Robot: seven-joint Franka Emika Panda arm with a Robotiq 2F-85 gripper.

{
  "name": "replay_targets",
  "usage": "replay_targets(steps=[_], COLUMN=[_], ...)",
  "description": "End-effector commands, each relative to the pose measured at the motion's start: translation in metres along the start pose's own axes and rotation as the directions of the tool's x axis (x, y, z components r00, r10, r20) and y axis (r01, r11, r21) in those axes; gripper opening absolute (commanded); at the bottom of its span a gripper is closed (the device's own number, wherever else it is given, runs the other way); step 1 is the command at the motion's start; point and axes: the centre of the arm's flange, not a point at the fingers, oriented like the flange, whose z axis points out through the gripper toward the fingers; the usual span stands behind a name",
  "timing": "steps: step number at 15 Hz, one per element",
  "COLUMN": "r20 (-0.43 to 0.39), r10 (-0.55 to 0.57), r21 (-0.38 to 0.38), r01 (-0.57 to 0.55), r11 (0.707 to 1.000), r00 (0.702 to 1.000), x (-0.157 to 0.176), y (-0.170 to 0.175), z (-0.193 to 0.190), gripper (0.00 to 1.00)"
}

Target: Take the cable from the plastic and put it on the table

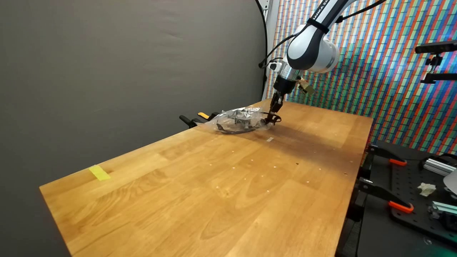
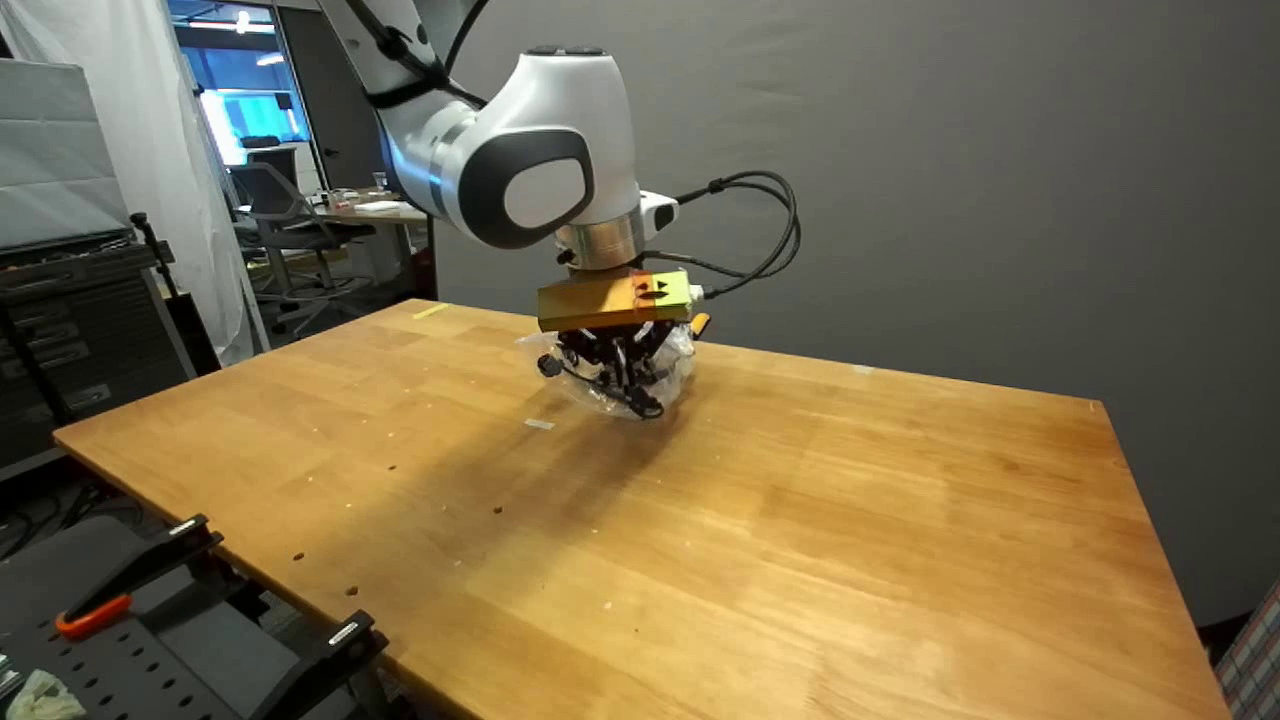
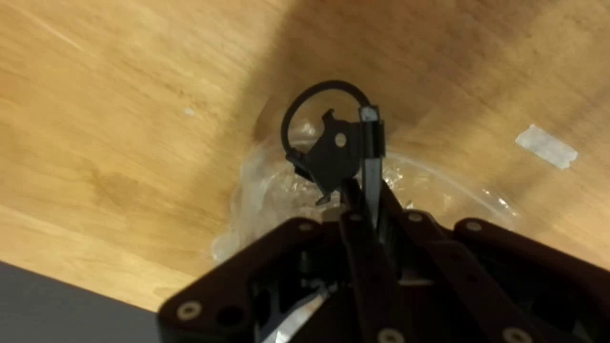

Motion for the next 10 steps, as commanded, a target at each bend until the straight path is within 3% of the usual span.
replay_targets(steps=[1,7,10], r20=[0.171,0.396,0.509], r10=[0.068,0.156,0.235], r21=[-0.062,-0.028,-0.046], r01=[-0.058,-0.158,-0.247], r11=[0.996,0.987,0.968], r00=[0.983,0.905,0.828], x=[-0.008,-0.015,-0.016], y=[-0.024,-0.056,-0.063], z=[-0.052,-0.116,-0.144], gripper=[0.02,0.02,0.02])
